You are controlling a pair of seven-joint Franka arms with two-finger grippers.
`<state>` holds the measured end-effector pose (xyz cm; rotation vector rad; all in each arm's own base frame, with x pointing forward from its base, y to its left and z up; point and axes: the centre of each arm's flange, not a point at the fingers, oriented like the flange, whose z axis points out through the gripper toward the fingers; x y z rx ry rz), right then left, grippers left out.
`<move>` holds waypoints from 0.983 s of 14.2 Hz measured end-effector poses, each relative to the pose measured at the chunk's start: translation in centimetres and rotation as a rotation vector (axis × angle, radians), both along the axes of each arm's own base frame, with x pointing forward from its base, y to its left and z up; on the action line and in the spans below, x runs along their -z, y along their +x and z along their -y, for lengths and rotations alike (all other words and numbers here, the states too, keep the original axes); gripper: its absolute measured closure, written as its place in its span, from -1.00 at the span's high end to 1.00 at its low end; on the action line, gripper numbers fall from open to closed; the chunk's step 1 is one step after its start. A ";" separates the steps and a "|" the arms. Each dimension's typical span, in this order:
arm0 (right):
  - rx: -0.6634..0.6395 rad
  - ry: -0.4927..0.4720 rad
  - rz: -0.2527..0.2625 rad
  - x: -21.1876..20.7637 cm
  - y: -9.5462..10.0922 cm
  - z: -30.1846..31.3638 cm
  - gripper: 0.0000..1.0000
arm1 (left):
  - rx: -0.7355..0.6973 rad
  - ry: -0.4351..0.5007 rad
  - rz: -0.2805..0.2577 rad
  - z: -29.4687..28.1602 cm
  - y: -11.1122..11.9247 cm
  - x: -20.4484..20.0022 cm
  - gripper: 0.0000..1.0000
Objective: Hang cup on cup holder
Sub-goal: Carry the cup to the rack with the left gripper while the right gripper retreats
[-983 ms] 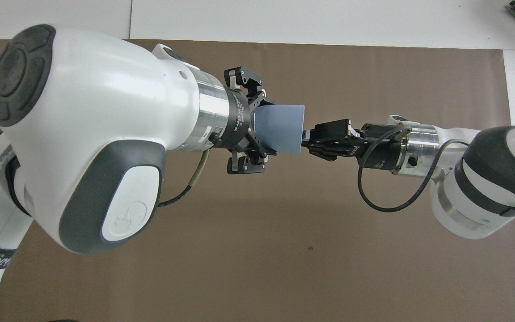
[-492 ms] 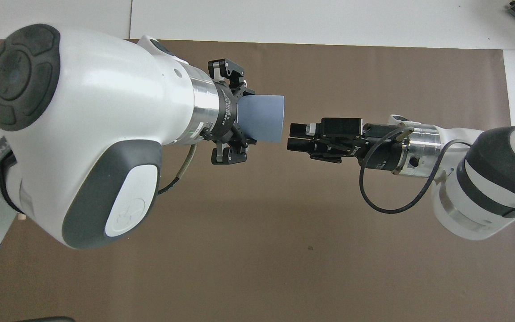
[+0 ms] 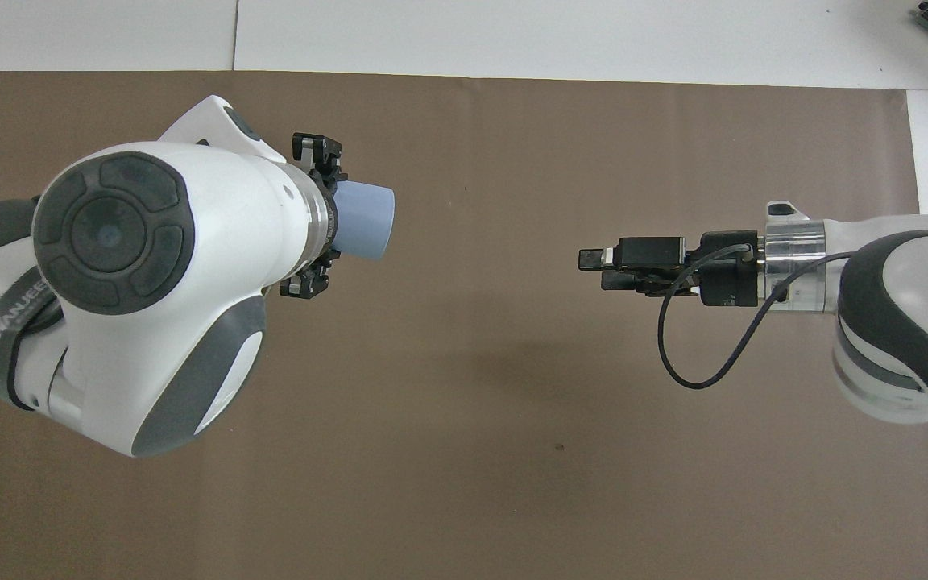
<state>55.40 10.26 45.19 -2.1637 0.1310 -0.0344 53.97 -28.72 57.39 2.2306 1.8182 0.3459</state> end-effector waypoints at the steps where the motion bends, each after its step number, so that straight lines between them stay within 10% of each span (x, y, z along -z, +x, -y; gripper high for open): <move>1: -0.007 -0.085 0.004 0.2 0.1 0.3 1.00 | -0.007 0.050 0.021 -1.9 0.4 0.8 0.62; 9: -0.158 -0.826 0.067 1.0 0.9 3.9 1.00 | 0.010 0.505 0.152 -13.4 3.4 5.8 0.62; 14: -0.026 -0.969 -0.011 -3.1 1.6 4.7 1.00 | 0.012 0.672 0.183 -19.5 4.5 7.9 0.62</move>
